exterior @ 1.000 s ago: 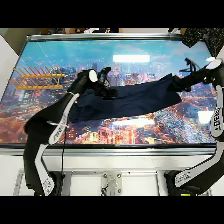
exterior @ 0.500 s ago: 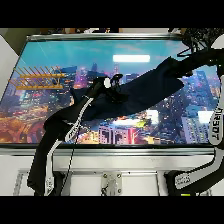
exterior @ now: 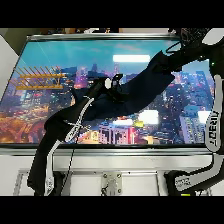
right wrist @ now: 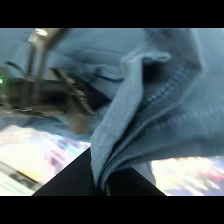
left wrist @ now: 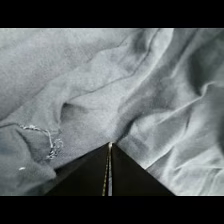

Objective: Fold the clothes and pants, and hang the long-sleeved shirts on hangers.

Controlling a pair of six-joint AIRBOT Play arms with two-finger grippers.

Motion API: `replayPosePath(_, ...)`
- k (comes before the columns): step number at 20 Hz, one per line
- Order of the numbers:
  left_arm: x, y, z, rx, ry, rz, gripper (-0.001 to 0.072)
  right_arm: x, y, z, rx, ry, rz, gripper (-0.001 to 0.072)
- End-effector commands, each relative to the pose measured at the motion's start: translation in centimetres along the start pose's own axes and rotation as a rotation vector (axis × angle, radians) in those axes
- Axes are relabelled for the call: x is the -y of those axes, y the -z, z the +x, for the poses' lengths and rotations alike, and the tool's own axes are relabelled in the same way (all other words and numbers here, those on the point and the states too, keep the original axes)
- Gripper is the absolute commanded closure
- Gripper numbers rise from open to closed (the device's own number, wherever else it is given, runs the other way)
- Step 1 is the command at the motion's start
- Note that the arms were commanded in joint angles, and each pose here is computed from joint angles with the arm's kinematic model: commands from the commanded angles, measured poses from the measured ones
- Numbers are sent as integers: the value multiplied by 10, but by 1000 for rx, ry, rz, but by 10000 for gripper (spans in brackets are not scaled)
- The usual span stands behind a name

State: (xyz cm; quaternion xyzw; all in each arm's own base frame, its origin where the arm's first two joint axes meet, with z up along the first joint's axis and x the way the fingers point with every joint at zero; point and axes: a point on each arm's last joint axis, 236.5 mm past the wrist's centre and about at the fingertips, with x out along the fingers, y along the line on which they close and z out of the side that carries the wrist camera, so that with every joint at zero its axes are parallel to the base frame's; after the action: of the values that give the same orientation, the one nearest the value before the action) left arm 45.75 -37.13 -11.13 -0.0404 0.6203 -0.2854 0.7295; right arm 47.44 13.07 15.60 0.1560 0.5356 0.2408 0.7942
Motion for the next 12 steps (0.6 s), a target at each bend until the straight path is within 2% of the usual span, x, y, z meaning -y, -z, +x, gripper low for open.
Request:
replayPosePath(1, -4, -12, -19, 36, 0, -9, 693, -44, -10, 9, 46, -104, -6, 701)
replayPosePath(5, -30, -42, -76, 142, -8, -51, 693, -89, -14, 24, 78, -175, -30, 701)
replayPosePath(12, -107, -76, -229, 367, -66, -150, 693, -165, -3, 78, 76, -264, -111, 701)
